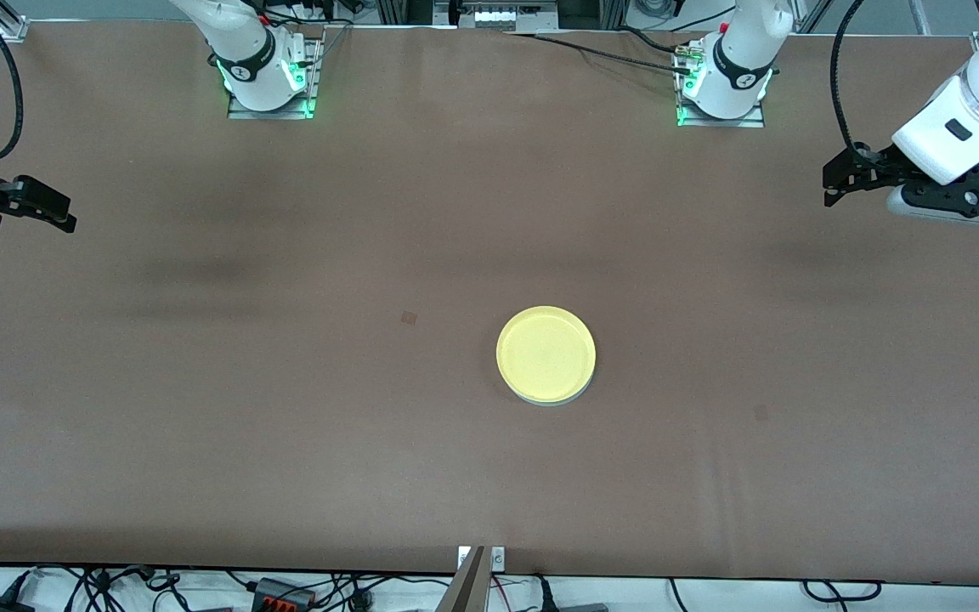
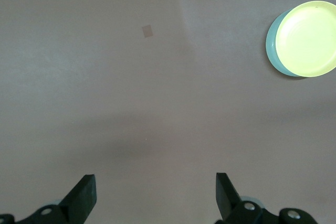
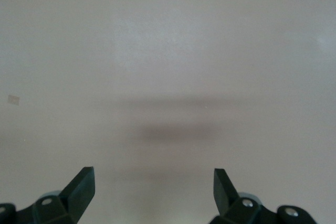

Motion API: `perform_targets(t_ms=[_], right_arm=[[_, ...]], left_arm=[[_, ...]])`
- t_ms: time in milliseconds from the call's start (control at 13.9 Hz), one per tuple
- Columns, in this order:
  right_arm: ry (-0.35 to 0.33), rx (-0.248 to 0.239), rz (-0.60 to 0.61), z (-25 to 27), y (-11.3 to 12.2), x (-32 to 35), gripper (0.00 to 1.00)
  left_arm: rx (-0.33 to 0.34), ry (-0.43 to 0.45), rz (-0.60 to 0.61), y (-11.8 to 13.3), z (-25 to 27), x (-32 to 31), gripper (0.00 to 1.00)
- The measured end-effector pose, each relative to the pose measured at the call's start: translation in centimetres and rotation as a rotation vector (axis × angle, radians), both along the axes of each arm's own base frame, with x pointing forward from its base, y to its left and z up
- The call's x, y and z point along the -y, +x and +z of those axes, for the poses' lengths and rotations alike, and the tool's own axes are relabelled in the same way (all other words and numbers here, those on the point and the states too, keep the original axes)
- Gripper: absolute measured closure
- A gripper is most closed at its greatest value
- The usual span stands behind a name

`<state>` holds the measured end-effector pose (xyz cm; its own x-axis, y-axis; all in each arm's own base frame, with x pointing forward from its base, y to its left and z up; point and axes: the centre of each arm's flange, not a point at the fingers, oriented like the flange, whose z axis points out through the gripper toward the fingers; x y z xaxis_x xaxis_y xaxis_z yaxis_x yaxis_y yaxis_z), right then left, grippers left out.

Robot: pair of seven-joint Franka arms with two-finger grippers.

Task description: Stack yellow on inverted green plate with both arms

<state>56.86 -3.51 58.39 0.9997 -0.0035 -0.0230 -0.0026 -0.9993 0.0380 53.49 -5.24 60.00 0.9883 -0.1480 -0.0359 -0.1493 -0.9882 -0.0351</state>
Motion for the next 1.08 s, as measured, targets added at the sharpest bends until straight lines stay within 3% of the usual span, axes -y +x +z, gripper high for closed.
perform_targets(t_ms=[1078], right_arm=[[0.0, -0.001, 0.006, -0.48, 0.36, -0.42, 0.0]], left_arm=[[0.005, -0.001, 0.0, 0.01, 0.42, 0.0, 0.0]])
